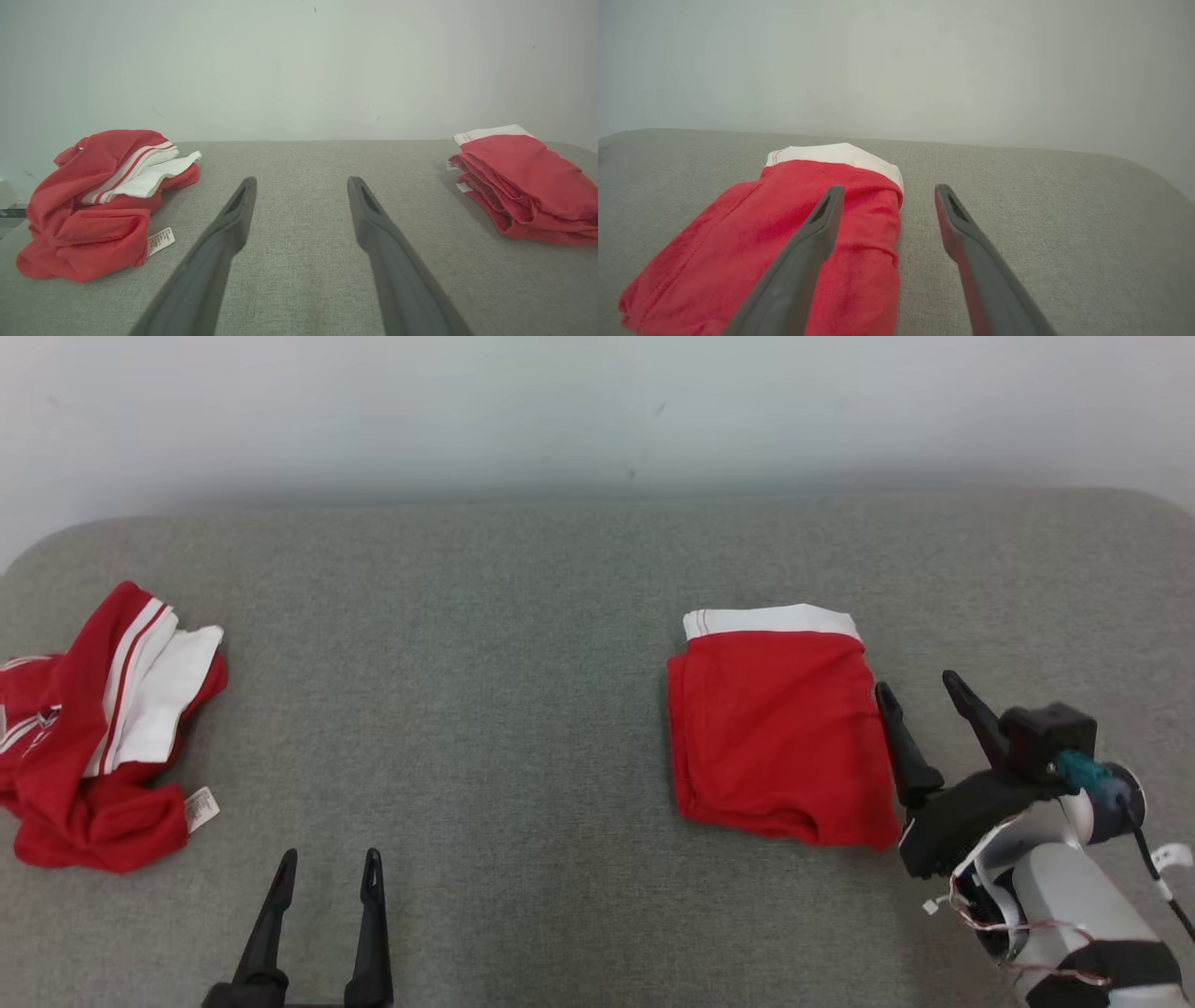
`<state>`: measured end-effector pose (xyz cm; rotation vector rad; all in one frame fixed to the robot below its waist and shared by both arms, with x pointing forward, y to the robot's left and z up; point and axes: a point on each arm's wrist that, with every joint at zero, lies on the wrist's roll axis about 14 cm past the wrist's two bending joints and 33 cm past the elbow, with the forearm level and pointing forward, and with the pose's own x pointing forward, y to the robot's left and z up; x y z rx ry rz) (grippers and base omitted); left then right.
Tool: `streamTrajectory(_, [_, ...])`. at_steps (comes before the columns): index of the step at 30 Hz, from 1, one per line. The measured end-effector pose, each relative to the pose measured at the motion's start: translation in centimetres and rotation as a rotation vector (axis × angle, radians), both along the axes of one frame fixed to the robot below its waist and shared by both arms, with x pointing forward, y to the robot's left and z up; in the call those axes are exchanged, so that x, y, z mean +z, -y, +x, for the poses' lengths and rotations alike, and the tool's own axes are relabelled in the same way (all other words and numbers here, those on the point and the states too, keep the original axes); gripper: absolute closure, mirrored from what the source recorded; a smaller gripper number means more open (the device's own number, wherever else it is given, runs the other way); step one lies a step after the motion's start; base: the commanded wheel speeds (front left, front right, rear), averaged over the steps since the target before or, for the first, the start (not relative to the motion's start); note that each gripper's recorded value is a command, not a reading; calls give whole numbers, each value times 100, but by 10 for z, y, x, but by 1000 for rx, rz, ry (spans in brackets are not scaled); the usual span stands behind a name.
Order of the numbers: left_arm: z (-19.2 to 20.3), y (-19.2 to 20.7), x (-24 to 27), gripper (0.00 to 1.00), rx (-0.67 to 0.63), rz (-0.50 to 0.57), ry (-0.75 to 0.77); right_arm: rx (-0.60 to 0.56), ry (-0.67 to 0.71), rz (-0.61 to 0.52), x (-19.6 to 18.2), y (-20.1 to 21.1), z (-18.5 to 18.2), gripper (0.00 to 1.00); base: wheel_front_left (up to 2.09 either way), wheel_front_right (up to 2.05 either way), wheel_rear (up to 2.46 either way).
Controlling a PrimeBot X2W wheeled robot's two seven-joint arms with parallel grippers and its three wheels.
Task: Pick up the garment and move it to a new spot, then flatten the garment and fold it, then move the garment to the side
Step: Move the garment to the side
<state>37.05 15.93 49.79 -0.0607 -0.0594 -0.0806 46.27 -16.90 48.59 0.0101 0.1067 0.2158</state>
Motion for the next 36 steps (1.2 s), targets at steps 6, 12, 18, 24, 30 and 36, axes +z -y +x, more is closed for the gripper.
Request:
streamTrajectory(6, [6,-1,-3,0,12,-6,-8,-16,-154,-1,-35,3,20,0,0,0,0])
streamTrajectory(12, [10,-6,-9,0,33,-8,-26,6,-282,-9,-73,-8,26,0,0,0,0])
streamTrajectory(18, [13,-11,-15,0,55,-5,-45,15,-396,16,-104,-19,18,15,0,0,0])
streamTrajectory(24, [17,-5,-15,0,36,-10,-43,35,-408,4,-104,-21,19,100,0,0,0])
streamTrajectory(30, [34,4,-9,0,10,-11,-15,95,-349,-111,-87,-13,43,100,0,0,0])
streamTrajectory(36, [57,22,-12,0,-46,-12,-1,113,-308,-268,-69,22,75,100,0,0,0])
